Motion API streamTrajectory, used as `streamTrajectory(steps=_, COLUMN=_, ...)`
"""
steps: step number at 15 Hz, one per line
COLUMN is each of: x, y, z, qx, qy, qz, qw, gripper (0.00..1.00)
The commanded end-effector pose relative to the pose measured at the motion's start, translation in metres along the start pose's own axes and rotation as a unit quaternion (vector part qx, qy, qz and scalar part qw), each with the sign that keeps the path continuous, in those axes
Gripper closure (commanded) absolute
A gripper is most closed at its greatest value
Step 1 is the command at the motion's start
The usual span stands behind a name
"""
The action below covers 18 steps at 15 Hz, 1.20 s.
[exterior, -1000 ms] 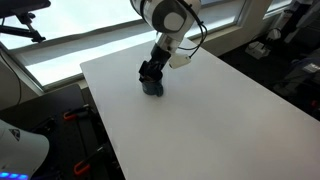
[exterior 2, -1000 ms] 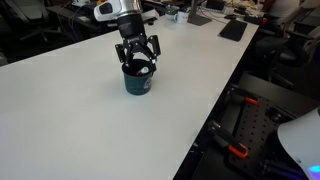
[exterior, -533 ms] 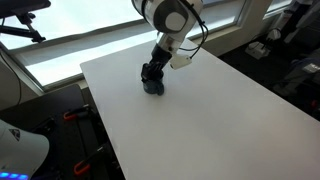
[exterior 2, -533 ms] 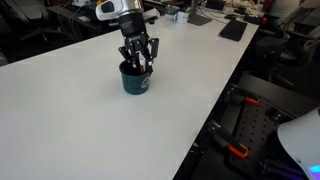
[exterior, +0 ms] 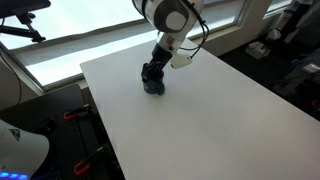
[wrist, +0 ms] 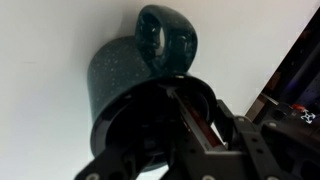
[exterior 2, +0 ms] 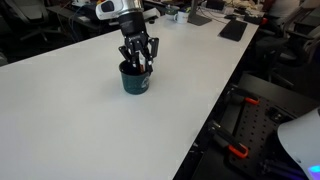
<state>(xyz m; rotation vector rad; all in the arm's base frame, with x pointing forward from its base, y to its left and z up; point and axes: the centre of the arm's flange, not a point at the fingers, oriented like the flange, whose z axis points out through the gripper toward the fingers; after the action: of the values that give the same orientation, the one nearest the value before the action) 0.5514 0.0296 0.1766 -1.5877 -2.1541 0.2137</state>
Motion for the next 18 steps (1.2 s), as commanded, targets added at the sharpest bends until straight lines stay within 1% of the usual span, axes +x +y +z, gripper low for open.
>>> streamTrajectory(steps=1, x=0.001, y=-0.002, z=0.003, qx=0.001, qy=-0.006, qz=0.001, qw=1.0, gripper=0.87)
streamTrajectory(steps=6, x=0.008, y=-0.006, z=0.0, qx=-0.003, qy=-0.013, qz=0.016, qw=0.9998, gripper=0.87)
streamTrajectory(steps=10, x=0.015, y=-0.008, z=-0.003, qx=-0.003, qy=-0.009, qz=0.04, qw=0.9992, gripper=0.87)
streamTrajectory(steps=12, x=0.02, y=-0.012, z=-0.009, qx=-0.009, qy=-0.007, qz=0.058, qw=0.9983, gripper=0.87)
streamTrajectory(steps=14, x=0.023, y=-0.012, z=-0.013, qx=-0.007, qy=-0.003, qz=0.084, qw=0.9964, gripper=0.87)
streamTrajectory(steps=18, x=0.022, y=-0.006, z=-0.011, qx=-0.005, qy=-0.004, qz=0.128, qw=0.9918, gripper=0.87)
